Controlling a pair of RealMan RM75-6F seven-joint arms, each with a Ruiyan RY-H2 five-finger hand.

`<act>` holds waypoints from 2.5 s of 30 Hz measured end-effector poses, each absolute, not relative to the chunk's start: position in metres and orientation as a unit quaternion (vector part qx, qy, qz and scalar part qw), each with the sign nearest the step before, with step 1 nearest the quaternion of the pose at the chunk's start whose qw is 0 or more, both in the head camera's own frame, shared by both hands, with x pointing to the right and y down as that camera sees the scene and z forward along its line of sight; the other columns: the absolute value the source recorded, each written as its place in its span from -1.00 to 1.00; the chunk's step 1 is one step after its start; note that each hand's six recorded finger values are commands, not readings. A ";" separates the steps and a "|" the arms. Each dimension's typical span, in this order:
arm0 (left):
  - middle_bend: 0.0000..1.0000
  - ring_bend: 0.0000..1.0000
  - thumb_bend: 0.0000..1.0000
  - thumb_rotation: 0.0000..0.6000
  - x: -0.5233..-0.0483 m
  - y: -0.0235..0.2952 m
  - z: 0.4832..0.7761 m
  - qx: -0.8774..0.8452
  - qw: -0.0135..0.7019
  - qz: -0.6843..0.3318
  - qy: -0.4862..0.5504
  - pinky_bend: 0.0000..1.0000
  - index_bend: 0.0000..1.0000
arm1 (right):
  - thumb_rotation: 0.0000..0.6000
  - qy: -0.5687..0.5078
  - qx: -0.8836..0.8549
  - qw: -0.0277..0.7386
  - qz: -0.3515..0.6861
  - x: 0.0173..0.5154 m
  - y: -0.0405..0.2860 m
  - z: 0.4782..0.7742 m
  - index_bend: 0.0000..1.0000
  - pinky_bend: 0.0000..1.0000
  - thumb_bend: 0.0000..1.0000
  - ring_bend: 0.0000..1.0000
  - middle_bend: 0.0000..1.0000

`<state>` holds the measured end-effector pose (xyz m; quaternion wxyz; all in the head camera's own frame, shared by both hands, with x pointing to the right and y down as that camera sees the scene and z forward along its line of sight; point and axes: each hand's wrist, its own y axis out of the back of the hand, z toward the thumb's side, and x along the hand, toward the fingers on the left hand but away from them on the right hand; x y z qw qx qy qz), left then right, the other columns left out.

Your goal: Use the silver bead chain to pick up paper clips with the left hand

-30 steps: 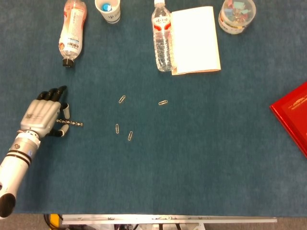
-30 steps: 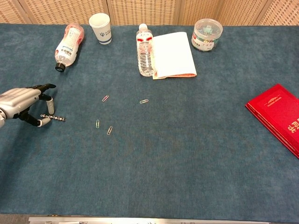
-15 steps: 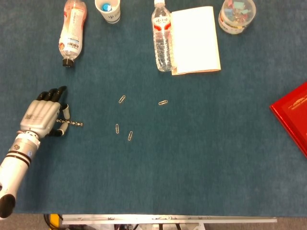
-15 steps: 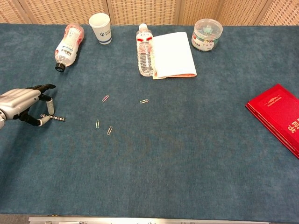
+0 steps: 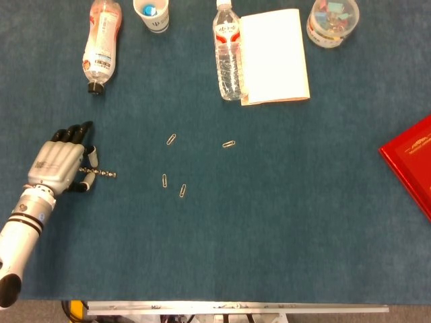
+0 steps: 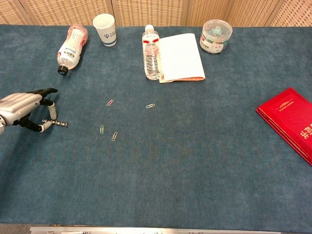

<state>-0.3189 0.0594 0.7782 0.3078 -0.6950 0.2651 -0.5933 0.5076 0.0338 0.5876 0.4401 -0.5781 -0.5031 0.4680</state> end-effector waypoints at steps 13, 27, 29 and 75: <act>-1.00 -1.00 -0.22 1.00 -0.316 0.062 0.776 -0.698 0.309 -0.586 0.272 -0.83 -0.18 | 1.00 -0.503 -0.578 0.441 0.468 0.508 0.034 0.587 -0.22 -0.24 -0.65 -0.48 -0.37; -1.00 -1.00 -0.34 1.00 -0.316 0.065 0.775 -0.699 0.308 -0.584 0.275 -0.83 -0.22 | 1.00 -0.503 -0.578 0.441 0.466 0.507 0.034 0.587 -0.22 -0.24 -0.65 -0.48 -0.37; -1.00 -1.00 -0.39 1.00 -0.316 0.065 0.775 -0.699 0.307 -0.584 0.276 -0.83 -0.22 | 1.00 -0.503 -0.579 0.441 0.466 0.507 0.034 0.587 -0.22 -0.24 -0.65 -0.48 -0.37; -1.00 -1.00 -0.48 1.00 -0.320 0.063 0.786 -0.686 0.347 -0.573 0.284 -0.83 -0.03 | 1.00 -0.504 -0.578 0.443 0.465 0.507 0.035 0.586 -0.22 -0.24 -0.65 -0.48 -0.37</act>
